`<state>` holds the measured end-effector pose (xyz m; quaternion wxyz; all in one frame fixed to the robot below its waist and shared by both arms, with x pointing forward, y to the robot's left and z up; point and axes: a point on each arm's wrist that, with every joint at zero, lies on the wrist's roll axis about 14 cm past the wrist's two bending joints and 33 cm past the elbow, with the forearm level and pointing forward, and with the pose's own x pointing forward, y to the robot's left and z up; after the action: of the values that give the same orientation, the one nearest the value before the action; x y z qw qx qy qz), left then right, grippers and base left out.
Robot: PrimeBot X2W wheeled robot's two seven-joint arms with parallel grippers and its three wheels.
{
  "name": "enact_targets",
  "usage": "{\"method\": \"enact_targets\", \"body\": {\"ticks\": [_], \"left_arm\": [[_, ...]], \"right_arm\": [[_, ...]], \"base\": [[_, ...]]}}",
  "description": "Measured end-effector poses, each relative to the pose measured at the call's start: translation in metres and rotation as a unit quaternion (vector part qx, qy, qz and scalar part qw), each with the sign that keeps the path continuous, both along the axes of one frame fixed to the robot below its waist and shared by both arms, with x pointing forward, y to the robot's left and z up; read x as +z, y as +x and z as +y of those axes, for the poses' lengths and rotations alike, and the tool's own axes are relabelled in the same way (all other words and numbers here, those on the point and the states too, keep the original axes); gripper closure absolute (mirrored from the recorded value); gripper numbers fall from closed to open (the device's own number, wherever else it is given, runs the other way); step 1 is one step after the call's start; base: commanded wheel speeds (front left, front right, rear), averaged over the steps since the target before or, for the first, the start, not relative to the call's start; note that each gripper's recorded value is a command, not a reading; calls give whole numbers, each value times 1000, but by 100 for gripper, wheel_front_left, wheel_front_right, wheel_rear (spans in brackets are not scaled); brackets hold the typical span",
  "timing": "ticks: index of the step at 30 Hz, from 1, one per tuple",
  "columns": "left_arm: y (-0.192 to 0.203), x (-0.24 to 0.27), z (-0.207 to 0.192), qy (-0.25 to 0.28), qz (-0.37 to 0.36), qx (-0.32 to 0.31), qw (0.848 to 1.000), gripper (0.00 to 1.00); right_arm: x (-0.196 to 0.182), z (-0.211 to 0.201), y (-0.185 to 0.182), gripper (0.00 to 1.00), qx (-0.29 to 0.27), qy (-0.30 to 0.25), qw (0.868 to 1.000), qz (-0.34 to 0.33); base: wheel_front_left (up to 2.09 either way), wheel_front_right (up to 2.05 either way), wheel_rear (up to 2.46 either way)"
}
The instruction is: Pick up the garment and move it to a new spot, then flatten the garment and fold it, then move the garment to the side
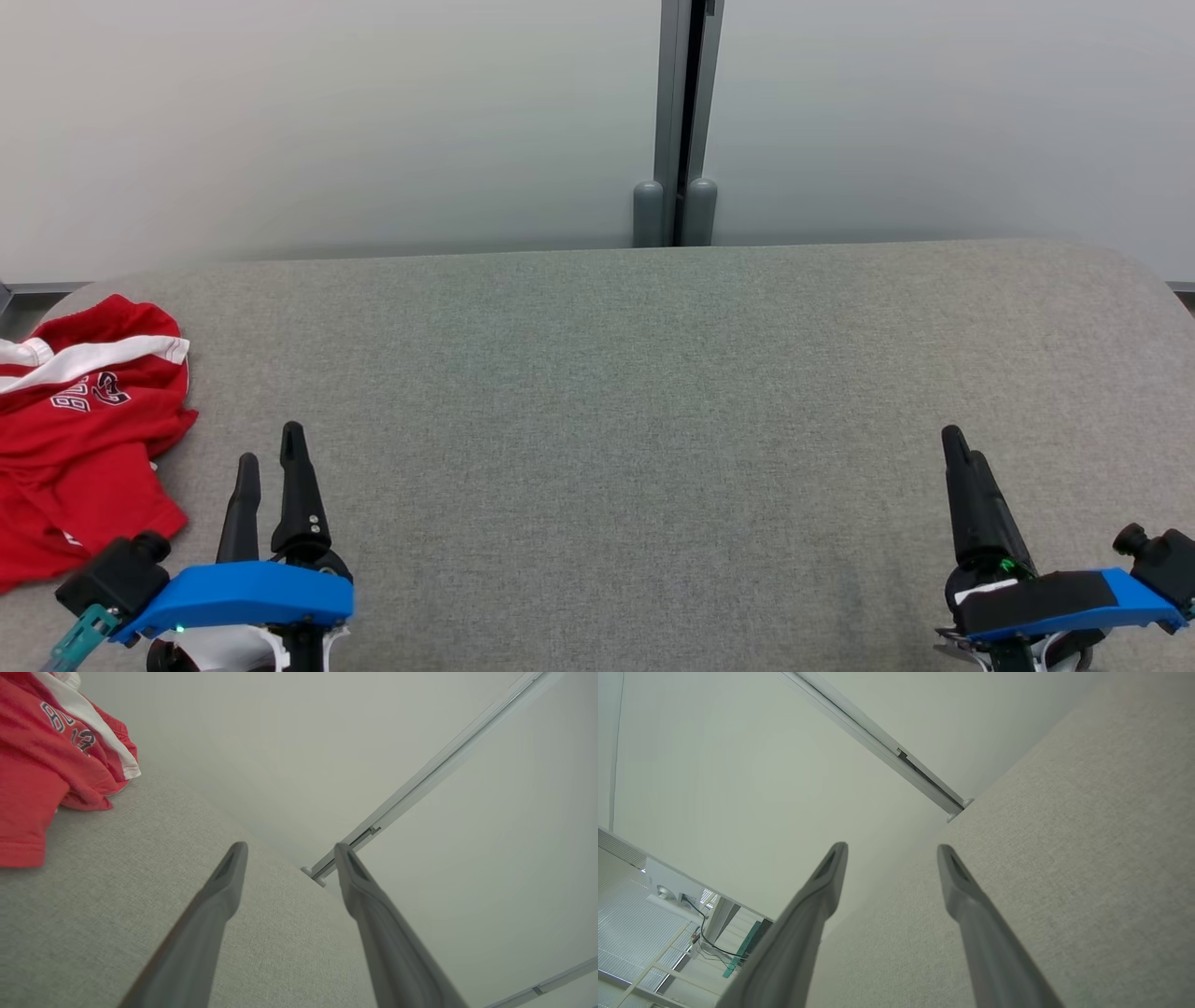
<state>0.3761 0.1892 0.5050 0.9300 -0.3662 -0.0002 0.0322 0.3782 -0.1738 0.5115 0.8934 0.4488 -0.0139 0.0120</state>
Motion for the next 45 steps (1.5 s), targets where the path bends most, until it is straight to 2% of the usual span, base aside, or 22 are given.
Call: {"method": "enact_targets", "body": {"ticks": [22,45], "left_arm": [[-3,-13,-2,146,16,-3,989,0],[-5,-18,-6,258,13,-12,966,0]], "right_arm": [[4,10,-2,0,9,-138,990,-22],[3,18,-3,0,20,-256,966,-39]], "base": [[0,0,0],[0,0,0]]}}
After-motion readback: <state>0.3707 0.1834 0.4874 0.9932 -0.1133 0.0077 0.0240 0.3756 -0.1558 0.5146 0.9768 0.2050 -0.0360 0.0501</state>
